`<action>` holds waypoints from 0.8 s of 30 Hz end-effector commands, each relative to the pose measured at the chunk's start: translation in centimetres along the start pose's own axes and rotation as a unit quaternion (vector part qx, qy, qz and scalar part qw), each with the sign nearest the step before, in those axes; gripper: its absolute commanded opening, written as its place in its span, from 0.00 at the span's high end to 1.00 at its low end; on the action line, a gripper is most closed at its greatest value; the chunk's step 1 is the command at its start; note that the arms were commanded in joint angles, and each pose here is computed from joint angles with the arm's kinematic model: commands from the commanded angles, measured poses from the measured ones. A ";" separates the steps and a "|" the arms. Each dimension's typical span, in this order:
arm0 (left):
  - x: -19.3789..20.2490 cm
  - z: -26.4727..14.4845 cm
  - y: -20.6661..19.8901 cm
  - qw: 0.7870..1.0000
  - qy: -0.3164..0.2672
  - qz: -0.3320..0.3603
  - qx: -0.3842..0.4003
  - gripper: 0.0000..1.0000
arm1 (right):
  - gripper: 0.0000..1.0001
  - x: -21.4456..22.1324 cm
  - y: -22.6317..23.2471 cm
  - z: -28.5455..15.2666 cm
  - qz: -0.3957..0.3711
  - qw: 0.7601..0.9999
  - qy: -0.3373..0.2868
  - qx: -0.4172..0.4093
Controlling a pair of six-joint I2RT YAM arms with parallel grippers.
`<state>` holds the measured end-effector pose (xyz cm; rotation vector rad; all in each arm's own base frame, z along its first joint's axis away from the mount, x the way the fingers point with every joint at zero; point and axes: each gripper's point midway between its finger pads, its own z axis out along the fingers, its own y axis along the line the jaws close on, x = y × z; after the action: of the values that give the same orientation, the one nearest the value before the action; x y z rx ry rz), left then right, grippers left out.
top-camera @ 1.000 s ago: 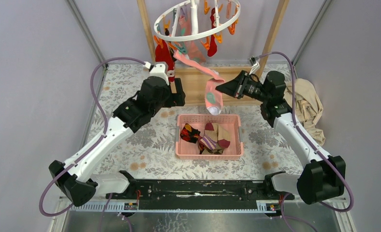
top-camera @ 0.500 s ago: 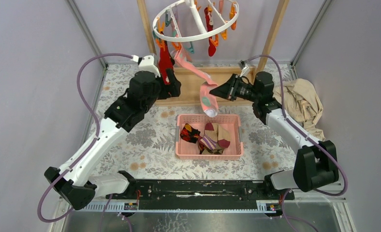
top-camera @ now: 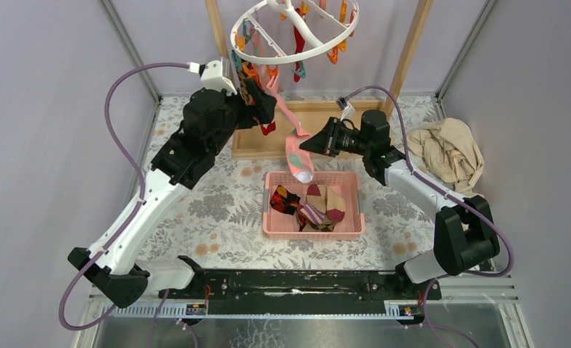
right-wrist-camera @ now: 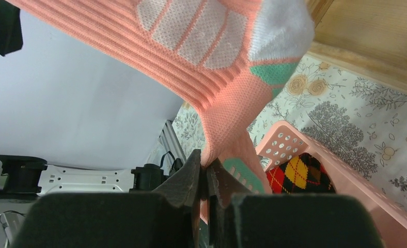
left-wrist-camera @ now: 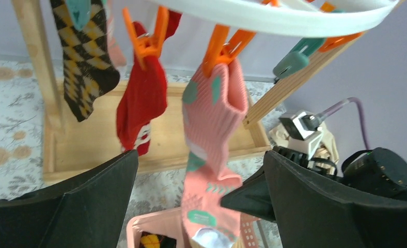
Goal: Remove the socks clipped to the hanger
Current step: Remove the sock from the hanger.
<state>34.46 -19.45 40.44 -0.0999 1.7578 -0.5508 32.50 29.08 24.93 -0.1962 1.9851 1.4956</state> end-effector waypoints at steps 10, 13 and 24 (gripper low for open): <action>-3.9 2.5 -4.6 0.995 -0.042 -0.046 0.074 0.04 | 1.00 -1.9 2.1 0.2 -0.067 0.997 -0.024 0.001; -4.1 3.1 -3.9 0.996 -0.054 -0.033 0.056 0.07 | 1.00 -1.8 2.0 0.1 -0.069 0.997 -0.022 0.004; -4.9 2.8 -1.8 0.995 -0.095 0.006 0.018 0.17 | 1.00 -1.6 1.7 0.3 -0.067 0.998 -0.018 0.003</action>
<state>37.57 -21.78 42.44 -0.0947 1.6784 -0.5959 32.81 29.09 24.01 -0.2319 2.0136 1.4003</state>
